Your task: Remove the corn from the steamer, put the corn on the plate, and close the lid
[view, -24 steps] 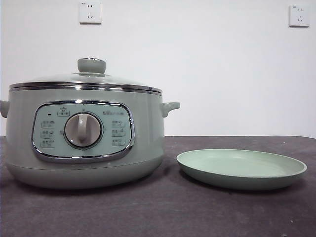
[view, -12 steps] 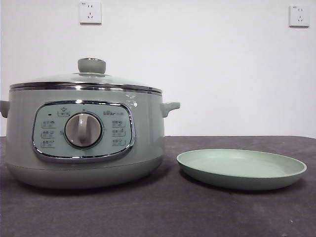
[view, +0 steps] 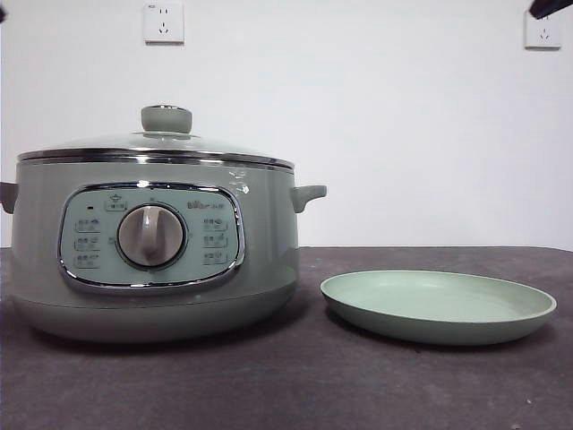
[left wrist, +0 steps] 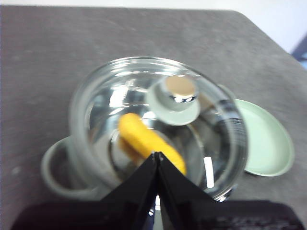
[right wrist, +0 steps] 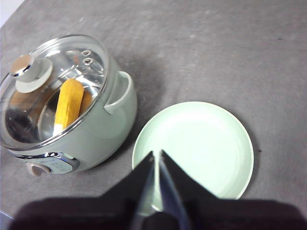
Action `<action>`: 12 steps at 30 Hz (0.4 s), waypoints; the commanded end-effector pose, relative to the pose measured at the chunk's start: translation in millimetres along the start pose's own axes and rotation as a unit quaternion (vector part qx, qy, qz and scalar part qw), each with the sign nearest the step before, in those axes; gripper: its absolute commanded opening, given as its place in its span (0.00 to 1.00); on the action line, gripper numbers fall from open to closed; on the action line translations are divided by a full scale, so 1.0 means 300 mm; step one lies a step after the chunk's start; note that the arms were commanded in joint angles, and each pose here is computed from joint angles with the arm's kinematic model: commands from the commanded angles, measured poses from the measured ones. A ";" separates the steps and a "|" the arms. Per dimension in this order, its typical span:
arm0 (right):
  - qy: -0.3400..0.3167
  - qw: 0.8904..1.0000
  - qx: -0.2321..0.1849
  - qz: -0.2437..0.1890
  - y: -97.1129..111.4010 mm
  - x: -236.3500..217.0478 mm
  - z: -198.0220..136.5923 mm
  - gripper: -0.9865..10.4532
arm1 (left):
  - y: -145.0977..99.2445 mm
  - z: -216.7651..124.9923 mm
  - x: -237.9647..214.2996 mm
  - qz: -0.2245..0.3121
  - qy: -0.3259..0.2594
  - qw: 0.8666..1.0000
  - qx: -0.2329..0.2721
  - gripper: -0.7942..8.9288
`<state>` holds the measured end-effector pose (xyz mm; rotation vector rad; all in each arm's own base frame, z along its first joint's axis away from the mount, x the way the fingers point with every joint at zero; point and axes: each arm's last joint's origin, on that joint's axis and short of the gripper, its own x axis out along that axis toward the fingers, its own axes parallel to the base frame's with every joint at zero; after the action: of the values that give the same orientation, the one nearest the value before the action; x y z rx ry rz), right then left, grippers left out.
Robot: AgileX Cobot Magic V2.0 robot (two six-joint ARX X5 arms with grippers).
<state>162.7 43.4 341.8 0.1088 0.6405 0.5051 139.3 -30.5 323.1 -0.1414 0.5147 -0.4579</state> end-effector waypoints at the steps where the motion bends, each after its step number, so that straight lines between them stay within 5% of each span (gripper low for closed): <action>1: 0.005 1.000 -0.013 -0.001 -0.005 0.019 0.014 0.31 | -0.001 0.034 0.015 -0.020 0.007 1.000 0.009 0.11; 5: 0.019 1.000 -0.007 -0.002 -0.015 0.046 0.015 0.37 | 0.002 0.069 0.036 -0.024 0.005 1.000 0.010 0.46; 12: 0.030 1.000 -0.003 -0.001 -0.025 0.079 0.019 0.37 | -0.003 0.119 0.100 -0.041 0.001 0.999 0.019 0.47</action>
<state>184.2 47.8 332.1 0.0960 0.7020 0.5039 177.8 -42.2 338.2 -0.1390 0.5209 -0.5313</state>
